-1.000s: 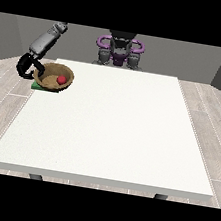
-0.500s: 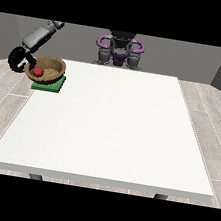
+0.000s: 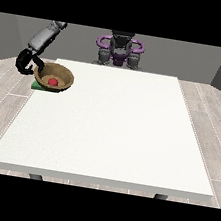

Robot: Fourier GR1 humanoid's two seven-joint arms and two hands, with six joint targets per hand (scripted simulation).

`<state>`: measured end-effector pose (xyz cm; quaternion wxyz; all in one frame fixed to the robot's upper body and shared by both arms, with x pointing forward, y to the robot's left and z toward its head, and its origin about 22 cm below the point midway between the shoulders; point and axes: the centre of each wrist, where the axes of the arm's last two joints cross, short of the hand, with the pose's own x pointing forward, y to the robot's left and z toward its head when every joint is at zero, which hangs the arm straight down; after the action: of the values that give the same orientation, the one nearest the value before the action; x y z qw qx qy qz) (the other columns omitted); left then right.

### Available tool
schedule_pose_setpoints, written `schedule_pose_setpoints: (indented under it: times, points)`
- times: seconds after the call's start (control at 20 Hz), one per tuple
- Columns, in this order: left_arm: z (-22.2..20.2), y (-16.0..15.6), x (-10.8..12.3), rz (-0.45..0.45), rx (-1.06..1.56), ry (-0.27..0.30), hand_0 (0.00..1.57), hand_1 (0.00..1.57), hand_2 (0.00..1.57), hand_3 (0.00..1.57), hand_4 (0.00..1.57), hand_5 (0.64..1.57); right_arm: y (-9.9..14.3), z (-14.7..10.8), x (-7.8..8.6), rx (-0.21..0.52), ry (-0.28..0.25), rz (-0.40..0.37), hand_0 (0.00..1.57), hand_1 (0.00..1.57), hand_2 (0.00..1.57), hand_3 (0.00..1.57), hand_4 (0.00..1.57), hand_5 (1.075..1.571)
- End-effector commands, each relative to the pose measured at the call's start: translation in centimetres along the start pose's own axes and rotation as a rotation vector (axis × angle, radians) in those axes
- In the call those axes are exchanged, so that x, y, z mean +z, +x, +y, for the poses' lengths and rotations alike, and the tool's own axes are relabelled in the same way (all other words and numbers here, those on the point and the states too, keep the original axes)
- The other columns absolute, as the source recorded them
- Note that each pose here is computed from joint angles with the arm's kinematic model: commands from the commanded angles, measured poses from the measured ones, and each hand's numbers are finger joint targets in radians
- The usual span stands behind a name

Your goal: Pick the cup and pour the ball into the bowl, then pick the bowl and place it on the pad

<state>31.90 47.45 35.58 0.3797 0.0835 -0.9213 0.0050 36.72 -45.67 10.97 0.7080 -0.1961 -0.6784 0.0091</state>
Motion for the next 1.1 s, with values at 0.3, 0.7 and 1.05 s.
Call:
schedule_pose_setpoints:
  times: [0.3,0.7,1.05]
  points:
    - [0.3,1.7,0.1,-0.096,-0.001,0.024,0.0,0.0,0.0,0.0,0.0,1.521,-1.3,-4.4,1.1,-0.149,-0.161,0.097,1.57,1.57,1.57,1.57,0.5,1.561]
    - [1.0,3.4,0.3,-0.065,-0.004,0.012,0.0,0.0,0.0,0.0,0.0,1.517,-0.8,-5.9,1.4,-0.143,-0.222,0.079,0.69,0.69,0.57,1.02,0.0,1.535]
    - [1.1,1.2,0.8,-0.016,0.007,0.024,0.0,0.0,0.0,0.0,0.0,1.515,4.0,-7.2,0.2,-0.187,-0.162,0.03,0.2,0.2,0.3,0.45,0.0,1.476]
